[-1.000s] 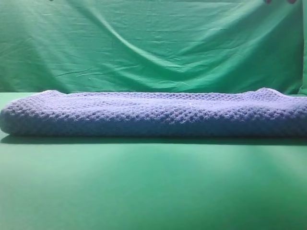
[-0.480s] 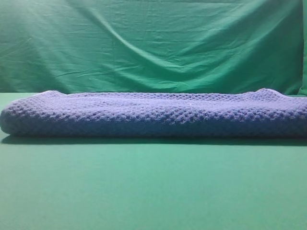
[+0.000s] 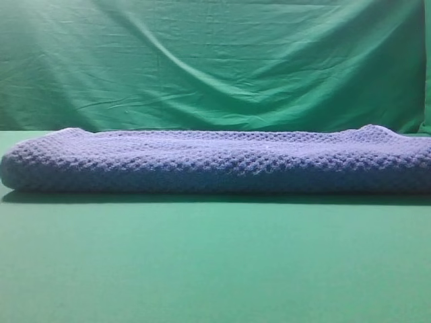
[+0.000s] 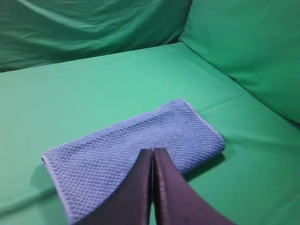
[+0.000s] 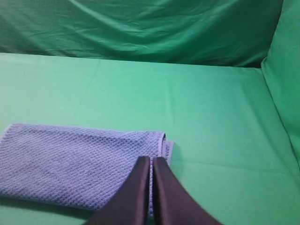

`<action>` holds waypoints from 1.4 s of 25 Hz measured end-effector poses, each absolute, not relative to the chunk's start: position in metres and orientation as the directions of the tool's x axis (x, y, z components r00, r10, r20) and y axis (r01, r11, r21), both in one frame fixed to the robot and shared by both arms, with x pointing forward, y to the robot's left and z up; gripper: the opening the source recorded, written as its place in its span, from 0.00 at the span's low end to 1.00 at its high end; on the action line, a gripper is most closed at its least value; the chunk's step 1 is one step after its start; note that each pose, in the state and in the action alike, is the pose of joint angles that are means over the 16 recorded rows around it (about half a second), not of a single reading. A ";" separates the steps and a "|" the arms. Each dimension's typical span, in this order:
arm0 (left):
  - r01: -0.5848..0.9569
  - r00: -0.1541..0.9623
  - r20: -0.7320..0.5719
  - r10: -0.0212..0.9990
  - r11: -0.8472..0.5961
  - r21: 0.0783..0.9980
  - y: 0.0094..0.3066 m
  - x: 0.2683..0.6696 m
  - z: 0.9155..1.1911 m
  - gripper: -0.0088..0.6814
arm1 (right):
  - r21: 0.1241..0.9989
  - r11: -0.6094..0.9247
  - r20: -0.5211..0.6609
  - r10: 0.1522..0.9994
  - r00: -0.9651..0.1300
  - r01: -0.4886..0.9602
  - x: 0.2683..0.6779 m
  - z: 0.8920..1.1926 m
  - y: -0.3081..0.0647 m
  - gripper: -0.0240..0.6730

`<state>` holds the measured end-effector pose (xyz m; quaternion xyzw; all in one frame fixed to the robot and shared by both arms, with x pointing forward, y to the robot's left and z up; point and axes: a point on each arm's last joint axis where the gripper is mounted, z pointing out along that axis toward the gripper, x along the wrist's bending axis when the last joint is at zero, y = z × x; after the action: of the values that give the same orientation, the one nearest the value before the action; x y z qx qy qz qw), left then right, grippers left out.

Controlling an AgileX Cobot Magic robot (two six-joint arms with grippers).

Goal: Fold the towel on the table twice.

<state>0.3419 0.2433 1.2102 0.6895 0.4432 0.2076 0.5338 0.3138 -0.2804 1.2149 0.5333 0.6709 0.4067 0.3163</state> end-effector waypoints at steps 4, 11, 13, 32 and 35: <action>0.360 0.526 -0.154 0.836 -0.055 0.931 0.251 0.312 1.208 0.01 | 0.911 0.088 0.015 0.969 -0.246 0.403 0.281 1.204 -0.288 0.03; 0.329 0.513 -0.116 0.851 -0.070 0.942 0.262 0.275 1.181 0.01 | 0.943 0.105 -0.011 0.958 -0.288 0.314 0.242 1.179 -0.296 0.03; 0.316 0.508 -0.111 0.854 -0.065 0.946 0.265 0.266 1.170 0.01 | 0.950 0.116 -0.024 0.953 -0.302 0.290 0.234 1.172 -0.297 0.03; 0.157 0.453 -0.051 0.890 -0.024 0.987 0.282 0.221 1.091 0.01 | 0.984 0.136 -0.075 0.904 -0.421 0.116 0.201 1.117 -0.295 0.03; 0.144 0.433 -0.055 0.900 -0.009 0.990 0.282 0.230 1.083 0.01 | 0.987 0.132 -0.078 0.900 -0.428 0.096 0.206 1.110 -0.293 0.03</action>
<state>0.2301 0.2821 1.0827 0.6276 0.4157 0.3327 0.5680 0.2057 -0.2930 1.1103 0.3819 0.6523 0.5370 0.3745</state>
